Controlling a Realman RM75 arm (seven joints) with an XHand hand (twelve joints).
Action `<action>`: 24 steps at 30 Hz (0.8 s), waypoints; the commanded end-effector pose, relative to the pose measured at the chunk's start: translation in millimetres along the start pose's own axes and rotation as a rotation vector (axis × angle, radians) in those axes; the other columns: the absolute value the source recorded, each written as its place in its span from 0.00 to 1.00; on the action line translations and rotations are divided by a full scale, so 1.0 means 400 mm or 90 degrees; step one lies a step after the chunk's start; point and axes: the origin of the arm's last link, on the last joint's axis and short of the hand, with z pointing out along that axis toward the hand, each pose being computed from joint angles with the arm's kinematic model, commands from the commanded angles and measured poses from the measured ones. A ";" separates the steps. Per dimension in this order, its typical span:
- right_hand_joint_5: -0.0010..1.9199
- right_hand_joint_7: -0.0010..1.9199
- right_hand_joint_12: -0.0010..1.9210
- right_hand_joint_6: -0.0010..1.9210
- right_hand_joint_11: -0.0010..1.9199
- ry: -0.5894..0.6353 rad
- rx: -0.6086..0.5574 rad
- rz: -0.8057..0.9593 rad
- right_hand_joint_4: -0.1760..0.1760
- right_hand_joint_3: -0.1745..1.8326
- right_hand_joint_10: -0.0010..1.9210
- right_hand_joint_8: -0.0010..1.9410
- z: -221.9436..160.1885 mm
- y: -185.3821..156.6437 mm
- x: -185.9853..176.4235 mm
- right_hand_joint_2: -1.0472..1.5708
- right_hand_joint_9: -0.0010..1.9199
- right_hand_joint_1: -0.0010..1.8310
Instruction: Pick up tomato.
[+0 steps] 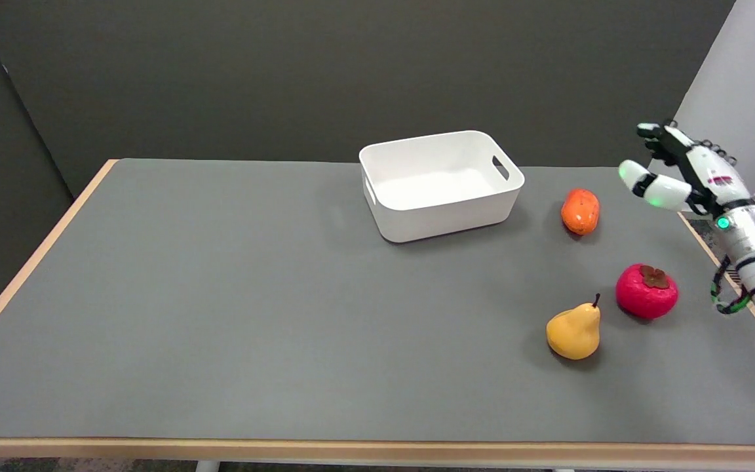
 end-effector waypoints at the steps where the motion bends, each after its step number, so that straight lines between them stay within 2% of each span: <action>1: 0.10 0.17 0.63 0.22 0.07 -0.036 -0.200 -0.099 0.81 0.56 0.36 0.18 -0.220 0.177 0.033 0.62 0.15 0.11; 4: 0.10 0.17 0.63 0.22 0.07 -0.006 -0.179 -0.026 0.82 0.56 0.36 0.18 -0.279 0.163 0.050 0.62 0.15 0.09; 10: 0.10 0.18 0.63 0.23 0.08 0.024 -0.115 -0.013 0.84 0.56 0.36 0.19 -0.397 0.096 0.086 0.62 0.16 0.08; 17: 0.12 0.19 0.64 0.25 0.09 -0.052 -0.069 0.111 0.87 0.57 0.38 0.21 -0.441 0.068 0.077 0.62 0.17 0.06; 24: 0.12 0.19 0.65 0.25 0.09 -0.088 -0.022 0.130 0.87 0.57 0.38 0.21 -0.442 0.047 0.027 0.62 0.17 0.06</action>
